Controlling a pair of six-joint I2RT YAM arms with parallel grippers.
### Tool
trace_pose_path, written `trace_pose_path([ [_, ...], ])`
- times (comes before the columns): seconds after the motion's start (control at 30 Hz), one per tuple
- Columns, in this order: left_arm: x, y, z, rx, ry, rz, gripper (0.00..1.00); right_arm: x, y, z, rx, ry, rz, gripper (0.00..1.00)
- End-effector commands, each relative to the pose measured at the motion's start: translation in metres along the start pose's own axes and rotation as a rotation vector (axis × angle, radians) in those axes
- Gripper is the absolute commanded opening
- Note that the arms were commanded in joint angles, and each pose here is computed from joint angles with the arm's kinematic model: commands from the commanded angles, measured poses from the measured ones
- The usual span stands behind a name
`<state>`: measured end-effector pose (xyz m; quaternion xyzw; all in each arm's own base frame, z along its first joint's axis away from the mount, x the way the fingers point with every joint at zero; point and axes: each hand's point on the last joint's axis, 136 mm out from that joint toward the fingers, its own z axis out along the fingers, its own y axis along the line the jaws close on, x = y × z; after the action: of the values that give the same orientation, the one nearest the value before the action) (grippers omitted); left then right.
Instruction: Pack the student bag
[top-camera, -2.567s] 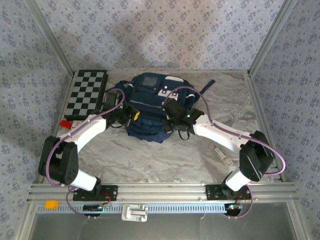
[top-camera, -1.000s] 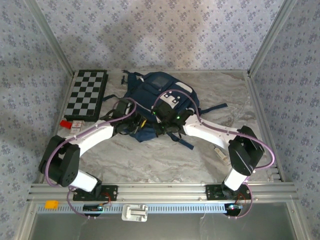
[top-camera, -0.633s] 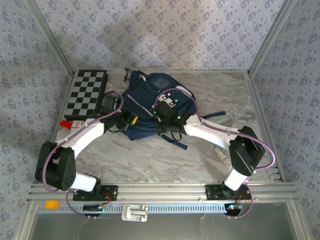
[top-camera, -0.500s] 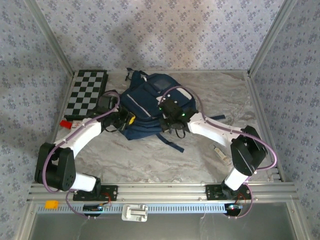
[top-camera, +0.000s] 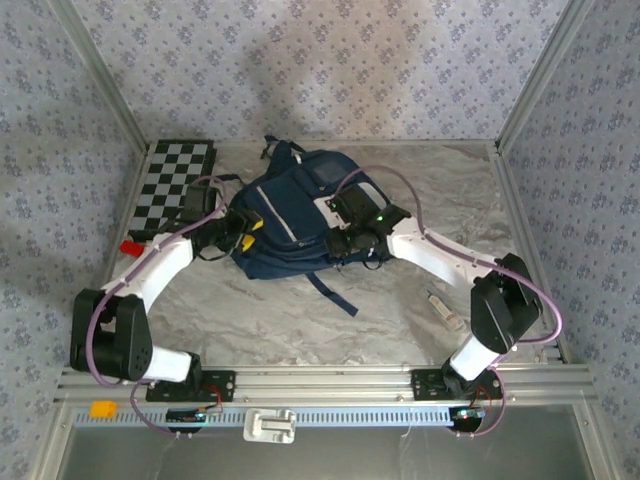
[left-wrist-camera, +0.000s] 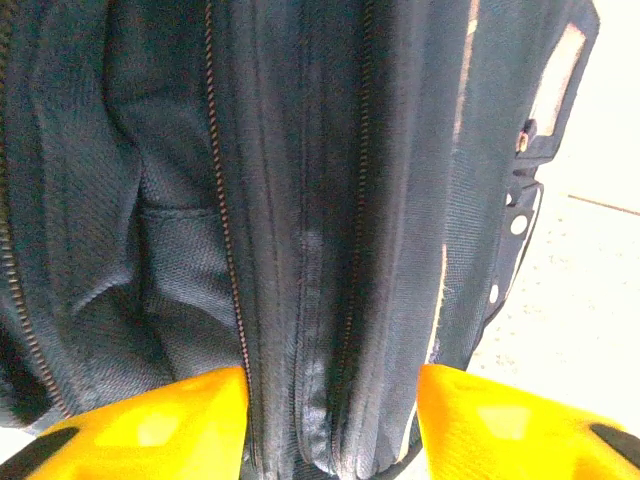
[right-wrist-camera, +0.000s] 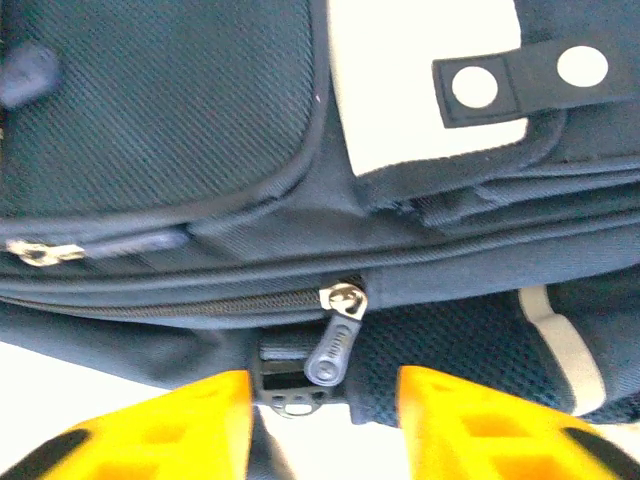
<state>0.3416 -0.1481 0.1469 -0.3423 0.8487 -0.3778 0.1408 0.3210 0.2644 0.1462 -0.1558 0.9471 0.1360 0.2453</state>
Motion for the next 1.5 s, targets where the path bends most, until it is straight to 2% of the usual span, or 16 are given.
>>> trace_pose_path([
  [0.0,-0.003,-0.002,-0.019,0.009,-0.079,0.047,0.49,-0.026,0.013,-0.003,-0.160,0.010,0.169,0.44],
  [0.1,0.002,-0.011,-0.017,0.035,-0.055,0.054,0.49,-0.033,0.020,0.017,-0.205,0.052,0.216,0.41],
  [0.23,0.017,-0.035,-0.017,0.027,-0.059,0.183,0.52,-0.051,0.018,0.029,-0.230,0.047,0.273,0.48],
  [0.37,0.026,-0.039,-0.014,-0.059,-0.097,0.279,0.60,-0.058,0.006,0.048,-0.217,0.064,0.294,0.48],
  [0.47,0.030,-0.038,-0.011,-0.089,-0.108,0.315,0.69,-0.062,0.014,0.056,-0.263,0.080,0.277,0.48],
  [0.73,0.033,-0.034,-0.018,-0.204,-0.154,0.422,0.96,-0.052,0.028,0.072,-0.294,0.138,0.256,0.32],
  [0.8,0.034,-0.030,-0.019,-0.221,-0.163,0.427,1.00,-0.054,0.029,0.069,-0.298,0.127,0.252,0.22],
  [1.0,0.046,-0.021,-0.018,-0.297,-0.191,0.472,1.00,-0.078,0.037,0.044,-0.373,0.049,0.305,0.00],
  [1.1,0.055,-0.015,-0.018,-0.361,-0.210,0.498,1.00,-0.092,0.036,0.028,-0.402,-0.003,0.375,0.00],
  [1.3,0.078,-0.026,-0.019,-0.363,-0.282,0.547,1.00,-0.113,0.038,0.000,-0.460,-0.076,0.454,0.00],
  [1.47,0.096,-0.035,-0.009,-0.383,-0.347,0.575,1.00,-0.114,0.040,-0.002,-0.475,-0.086,0.499,0.00],
])
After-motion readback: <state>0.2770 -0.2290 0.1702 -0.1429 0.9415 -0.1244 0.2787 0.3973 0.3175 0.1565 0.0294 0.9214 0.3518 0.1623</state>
